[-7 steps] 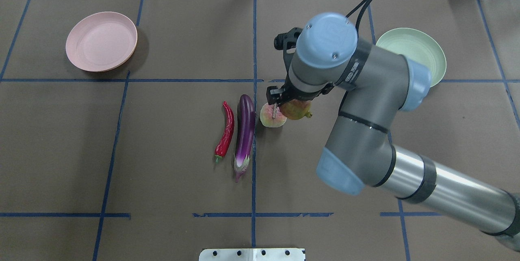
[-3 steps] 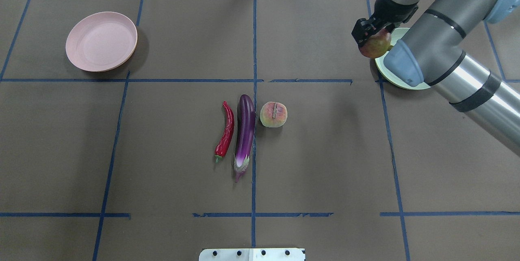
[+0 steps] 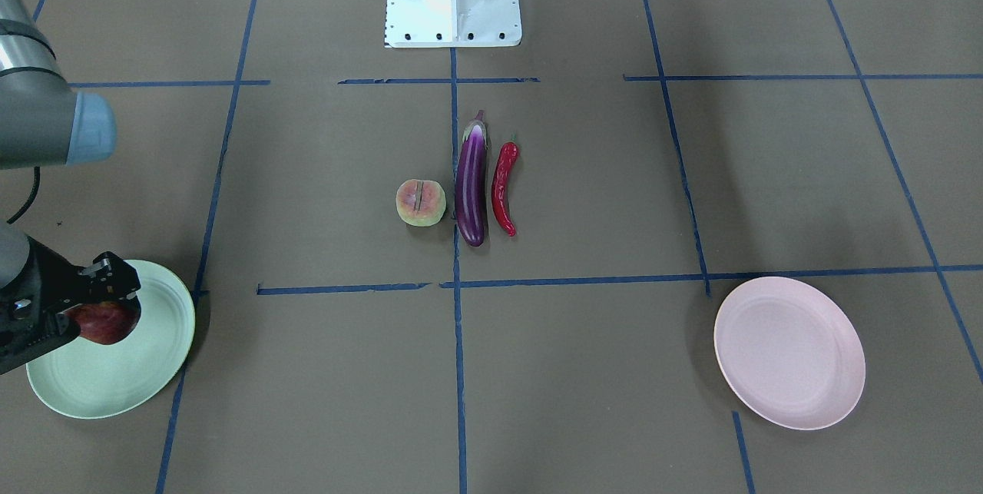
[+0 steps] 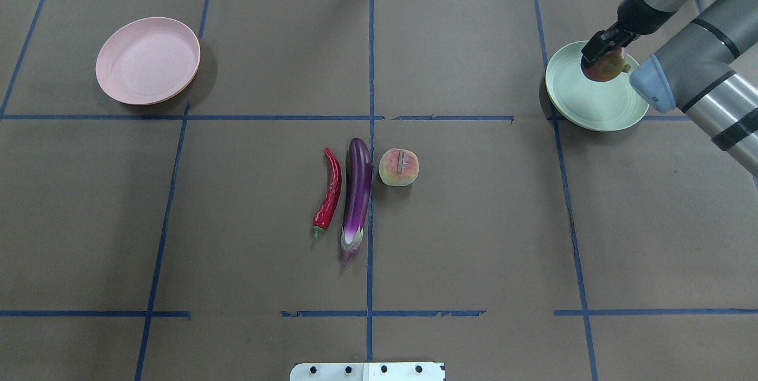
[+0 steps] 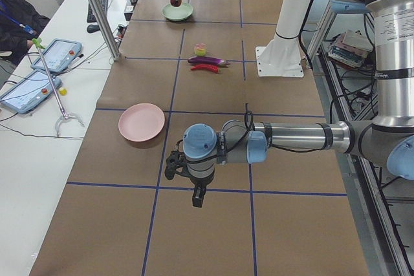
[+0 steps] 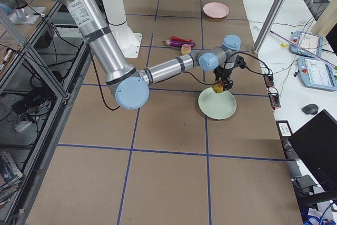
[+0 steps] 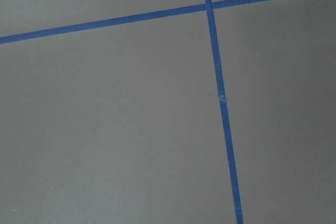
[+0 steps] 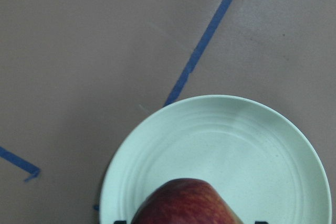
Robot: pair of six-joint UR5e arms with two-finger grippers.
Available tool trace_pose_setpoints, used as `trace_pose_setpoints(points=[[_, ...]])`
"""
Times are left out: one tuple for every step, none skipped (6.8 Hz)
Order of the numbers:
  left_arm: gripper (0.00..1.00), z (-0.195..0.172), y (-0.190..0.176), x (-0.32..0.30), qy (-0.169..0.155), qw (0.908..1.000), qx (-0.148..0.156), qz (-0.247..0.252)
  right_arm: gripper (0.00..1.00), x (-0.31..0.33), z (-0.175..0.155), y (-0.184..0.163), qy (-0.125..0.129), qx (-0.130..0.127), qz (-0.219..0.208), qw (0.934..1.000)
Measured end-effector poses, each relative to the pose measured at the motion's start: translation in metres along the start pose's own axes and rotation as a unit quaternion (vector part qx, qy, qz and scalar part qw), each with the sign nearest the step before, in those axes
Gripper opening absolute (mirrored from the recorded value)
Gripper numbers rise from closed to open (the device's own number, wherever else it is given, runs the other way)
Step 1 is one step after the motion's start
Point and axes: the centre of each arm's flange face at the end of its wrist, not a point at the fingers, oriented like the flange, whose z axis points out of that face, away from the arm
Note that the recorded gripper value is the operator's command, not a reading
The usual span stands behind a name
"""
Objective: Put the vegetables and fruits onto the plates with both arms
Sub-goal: 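Lift the pomegranate with the right gripper and carry it over the green plate, then lower the pomegranate onto the green plate and open the right gripper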
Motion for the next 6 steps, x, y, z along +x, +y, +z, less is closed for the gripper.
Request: trace_pose_setpoints(points=[[1.0, 0.0, 0.0, 0.0, 0.0, 1.0, 0.0, 0.0, 0.29, 0.023, 0.021, 0.016, 0.001, -0.01, 0.008, 0.9999], [1.0, 0.0, 0.0, 0.0, 0.0, 1.0, 0.0, 0.0, 0.72, 0.036, 0.033, 0.026, 0.002, -0.018, 0.016, 0.9997], [1.0, 0.0, 0.0, 0.0, 0.0, 1.0, 0.0, 0.0, 1.0, 0.041, 0.039, 0.032, 0.003, -0.024, 0.023, 0.9994], [1.0, 0.0, 0.0, 0.0, 0.0, 1.0, 0.0, 0.001, 1.0, 0.045, 0.044, 0.037, 0.004, -0.028, 0.027, 0.9992], [1.0, -0.001, 0.0, 0.001, 0.0, 1.0, 0.001, 0.001, 1.0, 0.047, 0.046, 0.04, 0.004, -0.03, 0.029, 0.9991], [1.0, -0.001, 0.0, 0.001, 0.0, 1.0, 0.001, 0.001, 1.0, 0.046, 0.045, 0.04, 0.003, -0.029, 0.029, 0.9992]])
